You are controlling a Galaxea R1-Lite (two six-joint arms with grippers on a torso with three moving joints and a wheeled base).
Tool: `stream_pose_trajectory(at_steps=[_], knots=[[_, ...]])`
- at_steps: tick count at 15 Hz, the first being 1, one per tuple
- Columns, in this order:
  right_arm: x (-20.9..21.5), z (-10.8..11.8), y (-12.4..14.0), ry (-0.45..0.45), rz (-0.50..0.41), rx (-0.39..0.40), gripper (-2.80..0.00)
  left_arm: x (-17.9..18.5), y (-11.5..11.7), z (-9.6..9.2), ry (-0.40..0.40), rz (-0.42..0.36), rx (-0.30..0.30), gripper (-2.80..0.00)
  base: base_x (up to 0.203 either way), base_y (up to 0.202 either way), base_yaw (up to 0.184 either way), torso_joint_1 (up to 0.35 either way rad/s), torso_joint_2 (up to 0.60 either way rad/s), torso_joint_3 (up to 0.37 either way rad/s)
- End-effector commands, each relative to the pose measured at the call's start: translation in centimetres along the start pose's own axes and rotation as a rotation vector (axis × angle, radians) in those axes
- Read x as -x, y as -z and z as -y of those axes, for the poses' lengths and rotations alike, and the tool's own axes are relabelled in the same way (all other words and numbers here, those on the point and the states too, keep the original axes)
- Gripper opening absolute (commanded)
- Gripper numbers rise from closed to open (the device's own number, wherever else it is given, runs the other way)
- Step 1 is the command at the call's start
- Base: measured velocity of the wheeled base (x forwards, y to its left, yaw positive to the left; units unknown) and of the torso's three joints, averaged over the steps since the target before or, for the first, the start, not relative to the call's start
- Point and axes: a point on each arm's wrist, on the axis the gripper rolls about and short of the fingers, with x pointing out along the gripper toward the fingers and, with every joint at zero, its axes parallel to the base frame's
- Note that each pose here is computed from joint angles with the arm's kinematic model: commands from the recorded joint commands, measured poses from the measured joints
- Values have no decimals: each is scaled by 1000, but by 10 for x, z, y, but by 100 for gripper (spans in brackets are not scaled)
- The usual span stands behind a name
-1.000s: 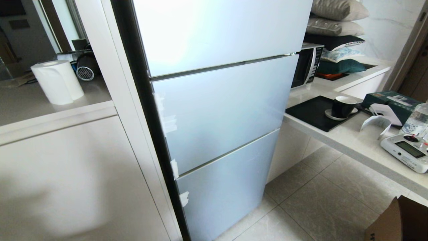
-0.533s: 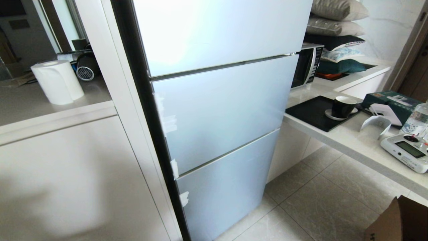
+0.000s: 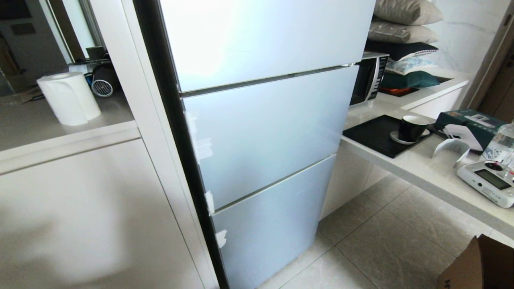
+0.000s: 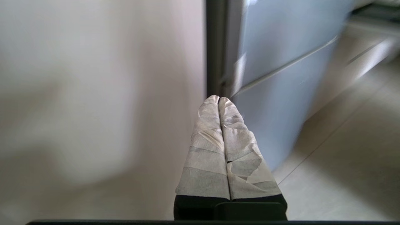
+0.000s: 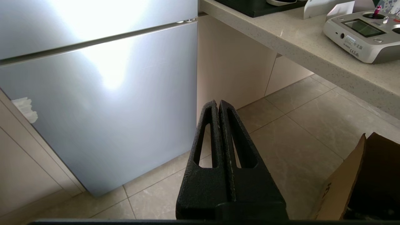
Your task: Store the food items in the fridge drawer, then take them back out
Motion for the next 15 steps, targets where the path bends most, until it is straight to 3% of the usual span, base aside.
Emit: stream_pose_trajectory(at_steps=[1, 2, 5, 9, 12, 15], knots=[[0, 0, 0, -1, -2, 0, -280, -1, -41, 0, 50, 37, 86, -280, 0, 0, 0, 0, 0, 0], [0, 0, 0, -1, -2, 0, -280, -11, -60, -1, 75, -4, 186, -280, 0, 0, 0, 0, 0, 0], [0, 0, 0, -1, -2, 0, -280, -73, -103, 0, 101, -208, 577, -280, 0, 0, 0, 0, 0, 0], [0, 0, 0, -1, -2, 0, -280, -174, -116, 8, 75, -309, 964, -280, 0, 0, 0, 0, 0, 0], [0, 0, 0, -1, -2, 0, -280, -237, -108, 14, 41, -343, 1170, -280, 0, 0, 0, 0, 0, 0], [0, 0, 0, -1, -2, -1, -280, -280, -99, 18, 42, -292, 1241, -280, 0, 0, 0, 0, 0, 0]])
